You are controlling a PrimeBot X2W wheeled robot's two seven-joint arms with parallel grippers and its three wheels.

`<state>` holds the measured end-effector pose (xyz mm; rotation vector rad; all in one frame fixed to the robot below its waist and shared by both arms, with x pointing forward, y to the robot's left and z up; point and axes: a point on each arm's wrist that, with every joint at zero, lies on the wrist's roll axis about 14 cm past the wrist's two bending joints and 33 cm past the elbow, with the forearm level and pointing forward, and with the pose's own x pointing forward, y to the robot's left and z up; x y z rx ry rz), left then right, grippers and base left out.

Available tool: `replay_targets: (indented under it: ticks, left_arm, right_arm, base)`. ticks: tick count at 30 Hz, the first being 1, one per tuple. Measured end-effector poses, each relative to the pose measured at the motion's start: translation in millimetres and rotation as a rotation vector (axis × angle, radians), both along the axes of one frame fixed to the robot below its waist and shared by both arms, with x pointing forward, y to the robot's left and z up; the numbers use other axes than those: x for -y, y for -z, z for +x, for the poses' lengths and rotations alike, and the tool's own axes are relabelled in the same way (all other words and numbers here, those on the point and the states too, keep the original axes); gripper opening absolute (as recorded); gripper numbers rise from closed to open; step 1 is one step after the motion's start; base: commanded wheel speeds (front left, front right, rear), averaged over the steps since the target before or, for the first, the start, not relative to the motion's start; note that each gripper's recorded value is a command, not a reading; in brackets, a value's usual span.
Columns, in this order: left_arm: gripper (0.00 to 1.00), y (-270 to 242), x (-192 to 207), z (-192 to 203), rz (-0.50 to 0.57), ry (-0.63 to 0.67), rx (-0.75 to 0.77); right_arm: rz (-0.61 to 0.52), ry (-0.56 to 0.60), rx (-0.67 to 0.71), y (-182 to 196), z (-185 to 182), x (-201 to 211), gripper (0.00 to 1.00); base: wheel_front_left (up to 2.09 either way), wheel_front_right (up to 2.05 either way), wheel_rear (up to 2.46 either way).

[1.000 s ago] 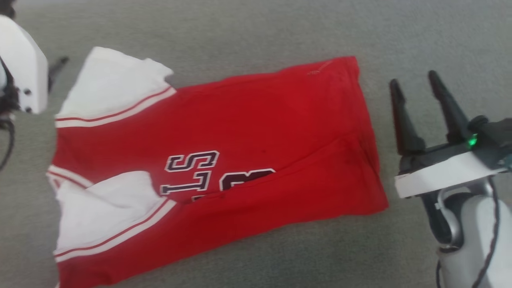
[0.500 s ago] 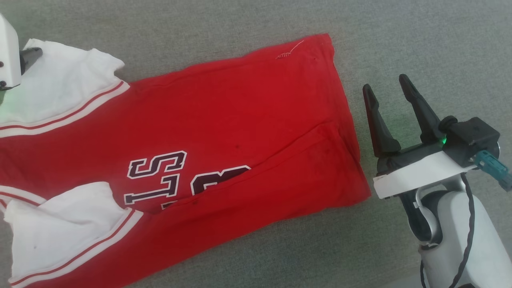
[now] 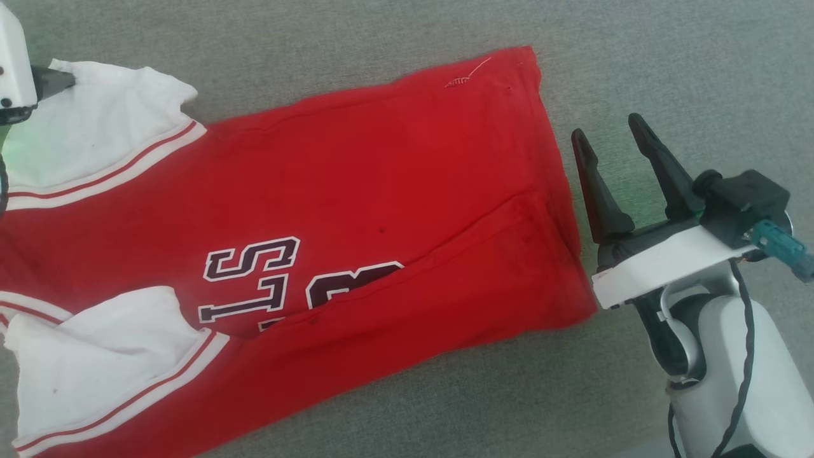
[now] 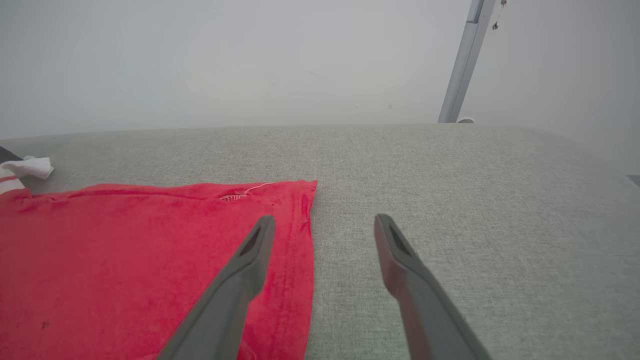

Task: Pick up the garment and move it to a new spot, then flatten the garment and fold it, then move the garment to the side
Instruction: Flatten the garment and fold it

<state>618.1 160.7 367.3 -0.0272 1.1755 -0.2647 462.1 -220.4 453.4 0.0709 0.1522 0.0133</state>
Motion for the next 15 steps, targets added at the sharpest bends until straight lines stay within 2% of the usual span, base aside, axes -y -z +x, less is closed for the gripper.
replay_targets:
  ticks: [1, 4, 9, 15]
  left_arm:
    - [0.0, -0.2, 1.6, -0.6, -0.017, -0.004, -0.007]
    - [0.0, 1.0, 7.3, -4.3, -0.049, -0.015, -0.038]
    - [0.0, -0.3, 16.5, -0.8, -0.095, -0.026, -0.006]
    - [0.0, -3.2, 16.8, -1.4, -0.102, -0.022, 0.019]
  right_arm:
    - [0.002, -0.002, -0.005, 0.5, 0.6, -0.5, 1.0]
    - [0.009, -0.006, -0.014, -0.7, 4.5, -1.1, 1.0]
    - [0.015, -0.045, -0.05, -1.4, 14.0, -8.7, 1.0]
    - [0.001, -0.1, -0.163, 4.1, 35.0, -13.3, 1.0]
  base:
    - [0.0, 0.0, 0.0]
    - [0.0, 0.0, 0.0]
    - [0.0, 0.0, 0.0]
    - [0.0, 0.0, 0.0]
